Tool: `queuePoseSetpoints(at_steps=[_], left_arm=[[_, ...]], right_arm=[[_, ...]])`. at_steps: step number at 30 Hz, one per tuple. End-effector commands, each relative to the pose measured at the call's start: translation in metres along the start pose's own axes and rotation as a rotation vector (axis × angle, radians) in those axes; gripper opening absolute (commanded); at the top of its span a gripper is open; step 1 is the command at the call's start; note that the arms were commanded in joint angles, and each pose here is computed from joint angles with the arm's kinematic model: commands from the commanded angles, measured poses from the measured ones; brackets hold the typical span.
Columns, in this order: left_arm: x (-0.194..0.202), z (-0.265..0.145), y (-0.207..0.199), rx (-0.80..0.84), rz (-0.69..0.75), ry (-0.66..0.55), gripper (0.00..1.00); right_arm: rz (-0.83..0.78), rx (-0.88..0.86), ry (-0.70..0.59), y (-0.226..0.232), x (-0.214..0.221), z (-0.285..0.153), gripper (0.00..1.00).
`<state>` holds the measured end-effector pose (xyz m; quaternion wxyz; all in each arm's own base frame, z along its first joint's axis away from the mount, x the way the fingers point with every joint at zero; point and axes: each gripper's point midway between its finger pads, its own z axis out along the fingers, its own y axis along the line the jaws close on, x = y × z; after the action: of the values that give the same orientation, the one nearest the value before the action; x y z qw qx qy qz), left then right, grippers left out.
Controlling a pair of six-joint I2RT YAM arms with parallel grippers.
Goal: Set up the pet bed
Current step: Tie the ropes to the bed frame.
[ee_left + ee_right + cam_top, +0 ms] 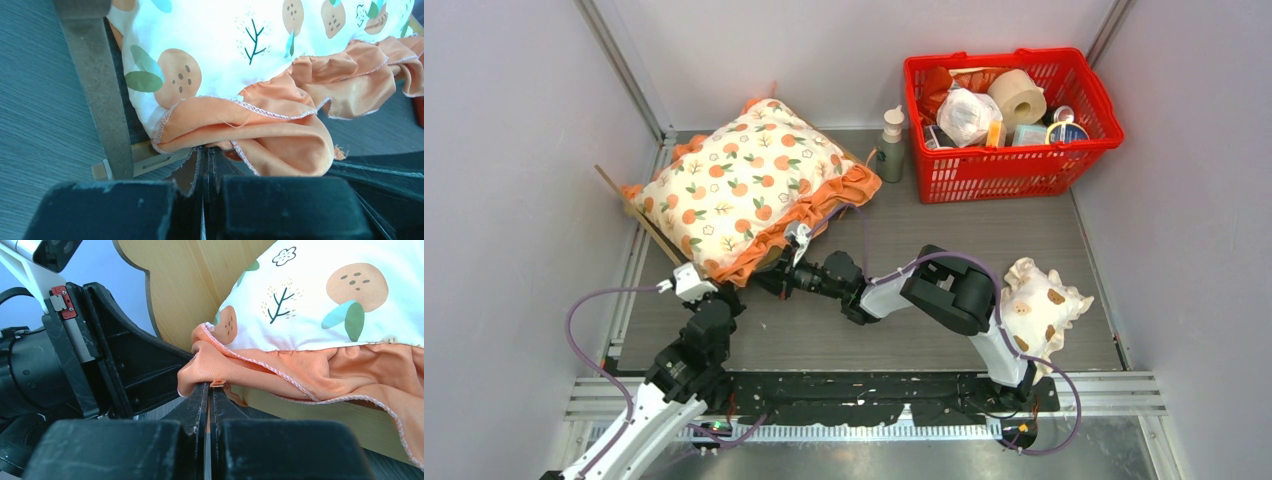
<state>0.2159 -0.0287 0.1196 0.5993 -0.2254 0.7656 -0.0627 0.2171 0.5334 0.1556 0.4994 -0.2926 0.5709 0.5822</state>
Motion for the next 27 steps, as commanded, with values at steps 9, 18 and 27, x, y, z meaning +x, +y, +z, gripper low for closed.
queuePoseSetpoints(at_steps=[9, 18, 27], left_arm=[[-0.059, 0.002, -0.003, -0.003, -0.101, -0.298, 0.00], [-0.064, 0.000, -0.004, 0.039, -0.211, -0.366, 0.00], [-0.065, 0.001, -0.004, 0.054, -0.306, -0.391, 0.00]], right_arm=[[-0.011, -0.064, -0.100, 0.018, -0.032, 0.011, 0.05], [0.009, -0.071, -0.104, 0.017, -0.031, 0.014, 0.05], [0.013, -0.069, -0.109, 0.016, -0.030, 0.014, 0.05]])
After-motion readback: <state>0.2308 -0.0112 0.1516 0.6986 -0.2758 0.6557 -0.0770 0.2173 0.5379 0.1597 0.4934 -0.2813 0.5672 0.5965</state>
